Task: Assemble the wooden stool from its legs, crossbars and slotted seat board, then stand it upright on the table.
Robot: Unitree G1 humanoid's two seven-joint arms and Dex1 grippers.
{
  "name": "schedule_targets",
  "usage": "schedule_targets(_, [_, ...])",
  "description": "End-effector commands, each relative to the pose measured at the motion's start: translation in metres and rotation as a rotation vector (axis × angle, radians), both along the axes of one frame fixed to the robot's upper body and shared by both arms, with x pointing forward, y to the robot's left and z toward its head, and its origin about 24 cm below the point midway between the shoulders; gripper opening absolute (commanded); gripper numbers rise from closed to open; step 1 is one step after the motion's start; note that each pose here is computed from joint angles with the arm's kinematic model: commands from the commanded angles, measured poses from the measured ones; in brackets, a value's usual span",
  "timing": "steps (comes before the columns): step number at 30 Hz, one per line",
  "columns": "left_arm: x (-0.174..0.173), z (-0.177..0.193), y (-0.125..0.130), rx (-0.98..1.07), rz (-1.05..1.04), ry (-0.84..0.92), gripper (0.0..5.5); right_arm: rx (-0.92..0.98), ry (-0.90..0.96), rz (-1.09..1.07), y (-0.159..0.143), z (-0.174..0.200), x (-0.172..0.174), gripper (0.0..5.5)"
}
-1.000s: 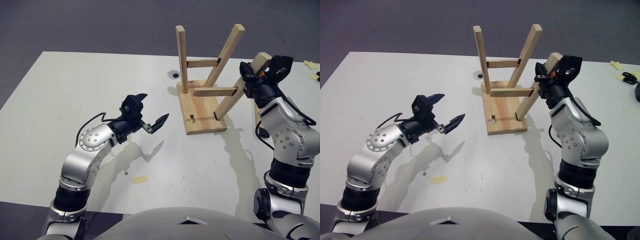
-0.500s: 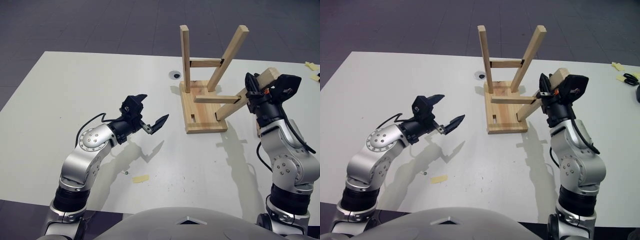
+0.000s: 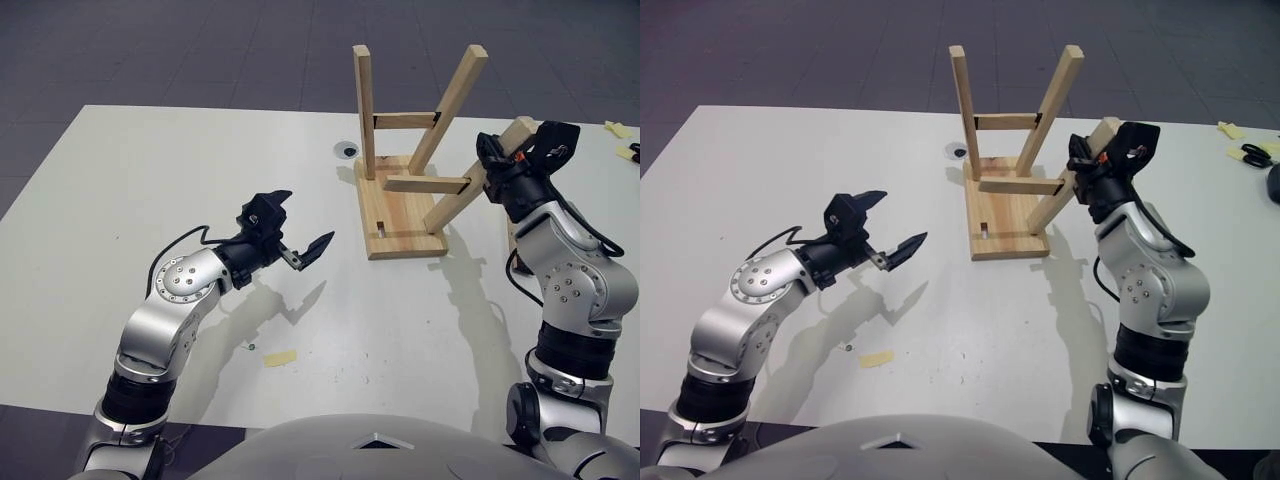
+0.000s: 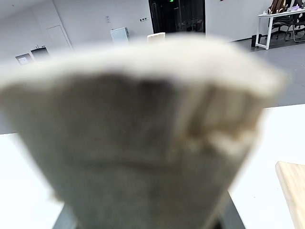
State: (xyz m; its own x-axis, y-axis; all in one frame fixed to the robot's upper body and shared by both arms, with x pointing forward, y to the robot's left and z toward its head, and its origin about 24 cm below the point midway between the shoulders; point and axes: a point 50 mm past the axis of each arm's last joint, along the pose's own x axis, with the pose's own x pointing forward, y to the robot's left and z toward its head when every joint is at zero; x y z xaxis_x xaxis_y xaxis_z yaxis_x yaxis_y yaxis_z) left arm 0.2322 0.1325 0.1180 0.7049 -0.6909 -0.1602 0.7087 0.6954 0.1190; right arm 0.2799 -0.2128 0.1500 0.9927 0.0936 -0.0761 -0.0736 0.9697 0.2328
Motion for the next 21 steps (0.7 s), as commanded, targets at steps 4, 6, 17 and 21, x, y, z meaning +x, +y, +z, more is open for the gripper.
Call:
schedule_targets(4, [0.0, 0.002, 0.0, 0.031, 0.004, -0.017, 5.4, 0.006, 0.453, 0.009, 0.004, -0.087, -0.024, 1.37])
schedule_targets(6, [0.0, 0.001, 0.001, 0.034, 0.004, -0.012, 5.4, -0.009, 0.347, -0.01, 0.0, -0.074, -0.011, 1.58])
schedule_targets(17, [0.002, -0.001, 0.0, 0.031, 0.001, -0.005, 5.4, 0.115, -0.055, 0.044, 0.0, 0.002, 0.03, 3.16])
schedule_targets(21, [0.0, -0.002, -0.001, 0.025, -0.002, 0.005, 5.4, 0.247, -0.197, 0.087, 0.003, 0.034, 0.032, 3.81])
